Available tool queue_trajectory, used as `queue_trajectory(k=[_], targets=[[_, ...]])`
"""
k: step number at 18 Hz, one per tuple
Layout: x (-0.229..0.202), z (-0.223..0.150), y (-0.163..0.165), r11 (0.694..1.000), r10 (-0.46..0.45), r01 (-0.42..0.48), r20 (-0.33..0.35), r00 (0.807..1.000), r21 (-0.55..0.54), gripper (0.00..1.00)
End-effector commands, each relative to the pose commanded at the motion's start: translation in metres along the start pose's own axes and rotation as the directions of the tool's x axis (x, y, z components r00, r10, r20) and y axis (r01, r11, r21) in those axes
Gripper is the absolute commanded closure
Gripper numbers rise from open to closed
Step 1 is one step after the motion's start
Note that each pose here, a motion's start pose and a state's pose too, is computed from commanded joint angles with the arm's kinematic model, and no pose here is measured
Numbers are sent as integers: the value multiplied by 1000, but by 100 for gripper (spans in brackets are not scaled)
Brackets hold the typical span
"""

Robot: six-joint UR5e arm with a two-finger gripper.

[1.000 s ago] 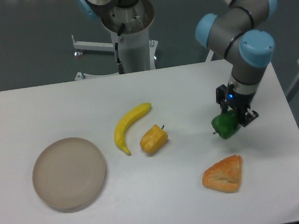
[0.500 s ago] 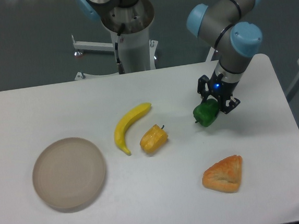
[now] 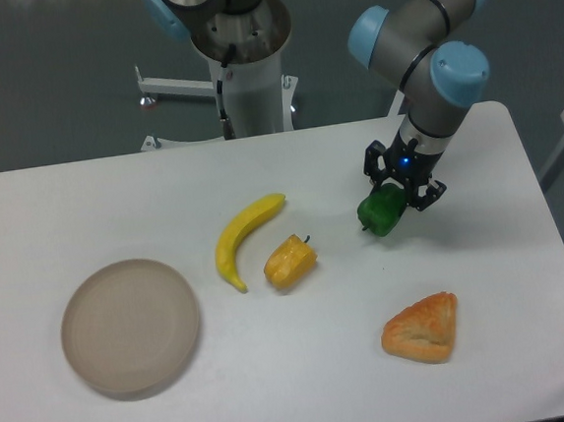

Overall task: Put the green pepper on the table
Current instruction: 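Lower the green pepper onto the table surface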

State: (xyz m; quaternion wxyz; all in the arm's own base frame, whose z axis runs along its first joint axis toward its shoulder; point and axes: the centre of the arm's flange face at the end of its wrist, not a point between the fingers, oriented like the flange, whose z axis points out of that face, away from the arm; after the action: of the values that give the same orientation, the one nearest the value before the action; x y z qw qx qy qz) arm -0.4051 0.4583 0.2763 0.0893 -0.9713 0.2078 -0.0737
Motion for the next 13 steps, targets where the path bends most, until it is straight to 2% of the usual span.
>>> queue_trajectory(k=[11, 13], targets=[[-5, 15, 2, 1000, -3, 3, -21, 1000, 0, 66], [-6, 14, 2, 1000, -4, 4, -19, 1000, 5, 59]])
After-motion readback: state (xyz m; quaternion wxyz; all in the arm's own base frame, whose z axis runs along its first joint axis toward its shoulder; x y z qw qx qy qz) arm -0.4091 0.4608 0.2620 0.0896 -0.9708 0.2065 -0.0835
